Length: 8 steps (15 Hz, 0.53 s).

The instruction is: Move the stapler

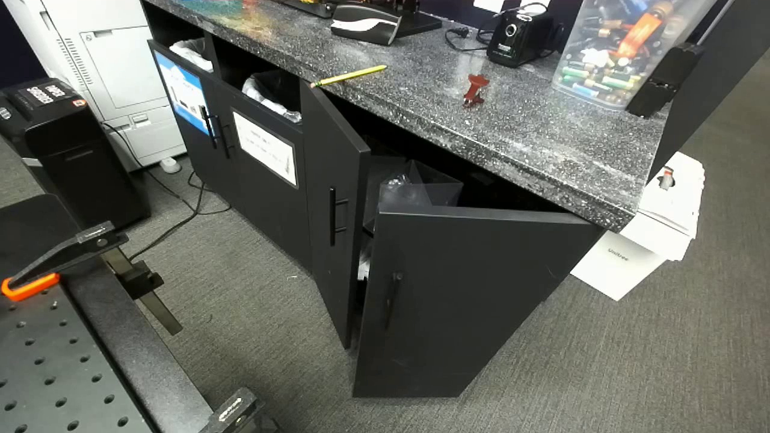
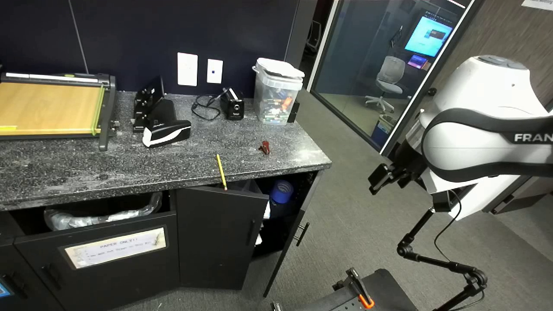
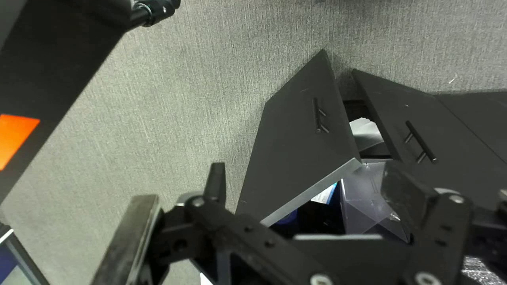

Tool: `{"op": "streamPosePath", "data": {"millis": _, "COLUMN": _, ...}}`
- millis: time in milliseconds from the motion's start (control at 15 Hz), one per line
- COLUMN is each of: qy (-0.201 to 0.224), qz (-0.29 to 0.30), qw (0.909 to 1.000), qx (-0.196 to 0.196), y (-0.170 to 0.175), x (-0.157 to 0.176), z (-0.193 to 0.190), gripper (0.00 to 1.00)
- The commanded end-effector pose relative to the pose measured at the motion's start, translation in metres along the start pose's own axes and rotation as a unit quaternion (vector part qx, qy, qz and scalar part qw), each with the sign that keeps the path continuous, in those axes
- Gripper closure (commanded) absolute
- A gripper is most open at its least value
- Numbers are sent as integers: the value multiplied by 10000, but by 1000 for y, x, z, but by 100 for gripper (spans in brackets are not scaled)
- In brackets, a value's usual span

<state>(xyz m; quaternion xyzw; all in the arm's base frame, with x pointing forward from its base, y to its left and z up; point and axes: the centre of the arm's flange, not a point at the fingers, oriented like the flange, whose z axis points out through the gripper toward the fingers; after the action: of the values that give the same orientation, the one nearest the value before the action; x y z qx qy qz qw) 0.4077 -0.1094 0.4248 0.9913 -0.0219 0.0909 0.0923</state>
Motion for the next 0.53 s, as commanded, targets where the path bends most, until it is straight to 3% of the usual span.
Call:
{"op": "streamPosePath", "data": {"millis": 0, "qy": -238, "qz": -259, "qw": 9994, "qx": 0, "y": -20, "x": 56, "z": -7, "gripper": 0}}
{"op": "streamPosePath", "data": {"millis": 467, "qy": -92, "qz": -612, "qw": 9980, "qx": 117, "y": -65, "x": 194, "z": -8, "gripper": 0}}
